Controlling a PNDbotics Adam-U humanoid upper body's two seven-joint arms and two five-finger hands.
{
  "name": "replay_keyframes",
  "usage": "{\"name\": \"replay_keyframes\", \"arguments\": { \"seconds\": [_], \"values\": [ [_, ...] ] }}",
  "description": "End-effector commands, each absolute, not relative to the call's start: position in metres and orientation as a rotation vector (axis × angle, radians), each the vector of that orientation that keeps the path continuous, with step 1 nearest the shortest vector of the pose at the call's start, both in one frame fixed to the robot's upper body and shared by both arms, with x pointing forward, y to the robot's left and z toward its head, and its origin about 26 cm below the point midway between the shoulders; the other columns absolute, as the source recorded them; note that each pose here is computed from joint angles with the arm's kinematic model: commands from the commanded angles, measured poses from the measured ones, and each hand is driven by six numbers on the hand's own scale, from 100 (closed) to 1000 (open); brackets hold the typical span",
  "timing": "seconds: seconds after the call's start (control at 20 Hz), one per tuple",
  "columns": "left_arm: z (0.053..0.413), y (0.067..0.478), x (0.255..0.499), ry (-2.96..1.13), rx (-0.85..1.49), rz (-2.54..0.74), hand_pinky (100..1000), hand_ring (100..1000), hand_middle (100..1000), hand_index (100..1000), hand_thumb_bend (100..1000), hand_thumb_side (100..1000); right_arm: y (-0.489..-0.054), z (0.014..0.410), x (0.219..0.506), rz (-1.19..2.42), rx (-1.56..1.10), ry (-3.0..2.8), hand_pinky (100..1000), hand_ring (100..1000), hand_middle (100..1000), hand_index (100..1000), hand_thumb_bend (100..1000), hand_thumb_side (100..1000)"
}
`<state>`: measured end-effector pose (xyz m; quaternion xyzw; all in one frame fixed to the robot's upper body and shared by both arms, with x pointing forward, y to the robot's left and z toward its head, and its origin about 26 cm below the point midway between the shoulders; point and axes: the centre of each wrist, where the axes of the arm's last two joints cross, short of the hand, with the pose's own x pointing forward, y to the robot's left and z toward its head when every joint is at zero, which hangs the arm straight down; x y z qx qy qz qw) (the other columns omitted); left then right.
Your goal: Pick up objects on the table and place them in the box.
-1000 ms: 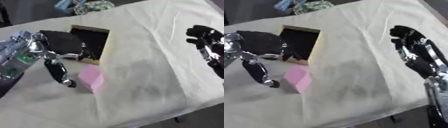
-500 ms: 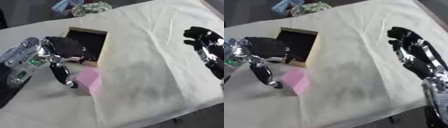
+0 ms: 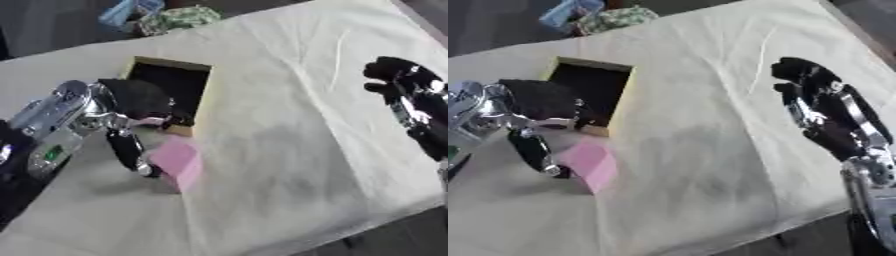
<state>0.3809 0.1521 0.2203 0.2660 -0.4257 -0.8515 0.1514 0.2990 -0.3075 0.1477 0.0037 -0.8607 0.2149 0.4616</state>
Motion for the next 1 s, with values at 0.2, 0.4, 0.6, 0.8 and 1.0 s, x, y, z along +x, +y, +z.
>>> {"name": "replay_keyframes", "arguments": {
  "seconds": [0.2,0.4,0.6,0.8,1.0],
  "values": [
    [0.22,0.153,0.387,-1.117,0.696,-2.575,852,699,558,901,503,406,-0.307,0.154,0.299,0.546,0.014,-2.136,869,899,811,883,100,436],
    [0.215,0.153,0.389,-1.123,0.65,-2.57,844,678,539,858,452,401,-0.307,0.154,0.299,0.545,0.013,-2.134,869,899,811,883,100,439],
    [0.221,0.155,0.387,-1.16,0.631,-2.534,821,620,472,743,240,411,-0.307,0.154,0.299,0.542,0.011,-2.134,869,899,811,883,100,437],
    [0.233,0.166,0.383,-1.186,0.632,-2.489,814,609,446,701,119,416,-0.308,0.153,0.299,0.54,0.008,-2.132,868,899,810,883,100,435],
    [0.247,0.179,0.377,-1.194,0.672,-2.446,814,607,443,698,122,413,-0.309,0.153,0.299,0.54,0.005,-2.131,868,899,810,883,100,435]
  ]
}}
